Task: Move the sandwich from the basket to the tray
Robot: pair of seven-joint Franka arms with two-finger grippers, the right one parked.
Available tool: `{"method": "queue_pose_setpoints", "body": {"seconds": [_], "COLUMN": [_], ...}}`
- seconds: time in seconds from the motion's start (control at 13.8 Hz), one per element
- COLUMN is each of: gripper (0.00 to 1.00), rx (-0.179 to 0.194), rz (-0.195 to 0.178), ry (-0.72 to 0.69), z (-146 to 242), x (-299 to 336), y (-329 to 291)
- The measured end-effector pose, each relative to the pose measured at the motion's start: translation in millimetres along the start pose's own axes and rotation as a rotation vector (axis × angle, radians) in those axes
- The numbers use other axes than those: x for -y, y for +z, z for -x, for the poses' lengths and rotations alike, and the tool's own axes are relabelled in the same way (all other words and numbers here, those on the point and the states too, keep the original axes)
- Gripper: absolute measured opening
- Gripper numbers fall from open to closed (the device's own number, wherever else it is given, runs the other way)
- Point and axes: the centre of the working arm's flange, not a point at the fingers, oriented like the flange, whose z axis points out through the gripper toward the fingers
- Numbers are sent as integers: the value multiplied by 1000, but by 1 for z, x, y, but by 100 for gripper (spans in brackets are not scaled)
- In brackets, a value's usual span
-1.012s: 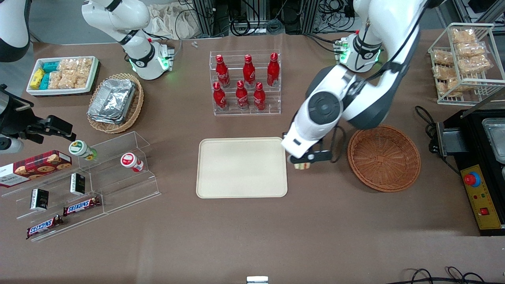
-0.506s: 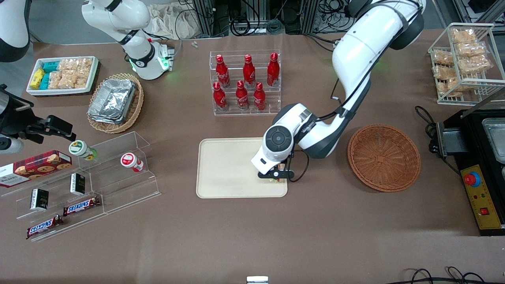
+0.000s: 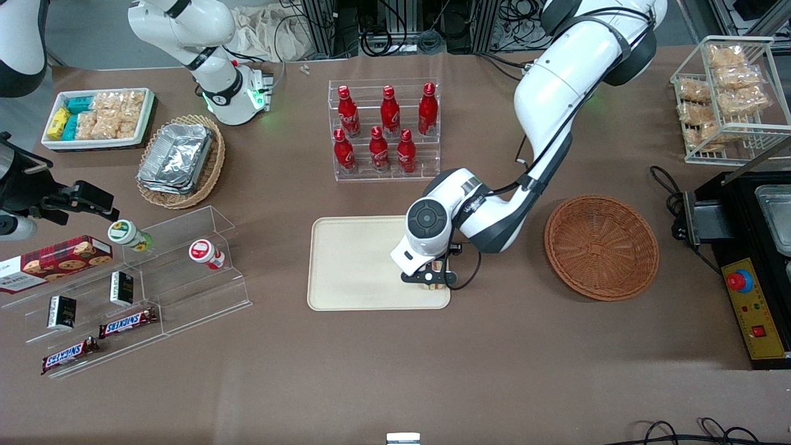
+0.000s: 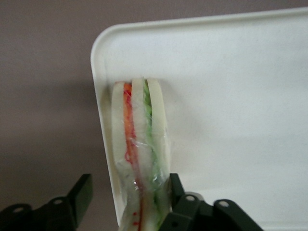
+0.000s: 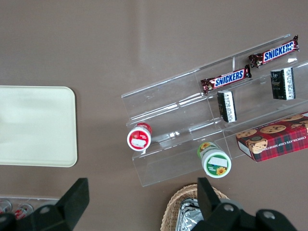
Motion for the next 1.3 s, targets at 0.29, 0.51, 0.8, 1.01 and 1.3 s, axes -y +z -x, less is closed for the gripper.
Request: {"method": "queue_pose_setpoints", "body": {"seconds": [0.29, 0.51, 0.8, 1.01, 1.3], "gripper": [100, 100, 100, 100, 100], "rx": [-56, -55, -13, 10, 12], "rz": [6, 19, 45, 42, 62], "ry": [-89, -155, -100, -79, -76], "z": [-17, -17, -12, -13, 5], "x": [52, 124, 230, 295, 336], "y": [-108, -195, -264, -279, -305]}}
